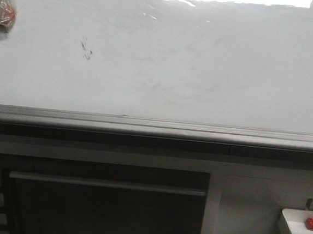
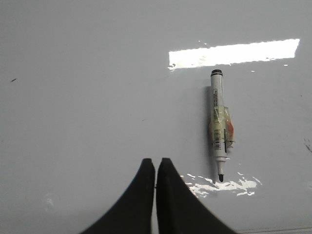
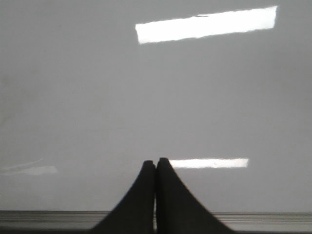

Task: Write number 2 on whiteboard

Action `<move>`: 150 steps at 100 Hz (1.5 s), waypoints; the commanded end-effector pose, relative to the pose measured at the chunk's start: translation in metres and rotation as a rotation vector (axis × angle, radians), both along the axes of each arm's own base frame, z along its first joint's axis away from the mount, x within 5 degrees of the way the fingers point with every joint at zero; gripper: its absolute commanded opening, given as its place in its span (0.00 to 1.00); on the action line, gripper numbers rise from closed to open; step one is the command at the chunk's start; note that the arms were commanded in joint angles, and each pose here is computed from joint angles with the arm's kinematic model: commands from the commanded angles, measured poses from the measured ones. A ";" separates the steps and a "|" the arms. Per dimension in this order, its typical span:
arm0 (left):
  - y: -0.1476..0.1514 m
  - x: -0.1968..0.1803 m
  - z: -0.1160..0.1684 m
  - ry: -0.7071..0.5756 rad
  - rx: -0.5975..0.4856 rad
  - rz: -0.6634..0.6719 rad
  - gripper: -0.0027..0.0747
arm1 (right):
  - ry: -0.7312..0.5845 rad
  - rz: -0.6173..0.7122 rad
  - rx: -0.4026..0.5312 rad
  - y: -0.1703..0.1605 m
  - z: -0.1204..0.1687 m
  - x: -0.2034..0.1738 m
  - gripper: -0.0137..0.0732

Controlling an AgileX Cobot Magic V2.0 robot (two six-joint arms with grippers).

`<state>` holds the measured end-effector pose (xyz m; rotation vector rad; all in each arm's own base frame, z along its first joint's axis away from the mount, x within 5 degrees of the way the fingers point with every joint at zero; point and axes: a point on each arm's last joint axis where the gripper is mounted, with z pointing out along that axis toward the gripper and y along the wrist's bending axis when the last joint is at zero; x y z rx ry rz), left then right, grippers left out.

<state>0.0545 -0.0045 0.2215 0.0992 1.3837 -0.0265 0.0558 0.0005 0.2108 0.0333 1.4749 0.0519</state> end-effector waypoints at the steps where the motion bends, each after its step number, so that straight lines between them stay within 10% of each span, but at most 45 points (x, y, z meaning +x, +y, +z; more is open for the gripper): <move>1: 0.000 -0.002 -0.004 -0.060 -0.009 -0.005 0.01 | -0.068 -0.006 -0.002 0.000 -0.002 -0.001 0.08; 91: 0.001 -0.003 0.001 -0.083 -0.036 -0.006 0.01 | -0.084 -0.005 -0.002 0.000 0.000 -0.001 0.08; 117: -0.001 -0.010 0.034 0.015 -0.095 -0.045 0.01 | -0.107 -0.007 0.014 -0.001 0.047 -0.012 0.08; 150: -0.006 -0.014 0.107 0.215 -0.048 -0.088 0.01 | 0.163 -0.014 -0.021 -0.001 0.110 -0.010 0.08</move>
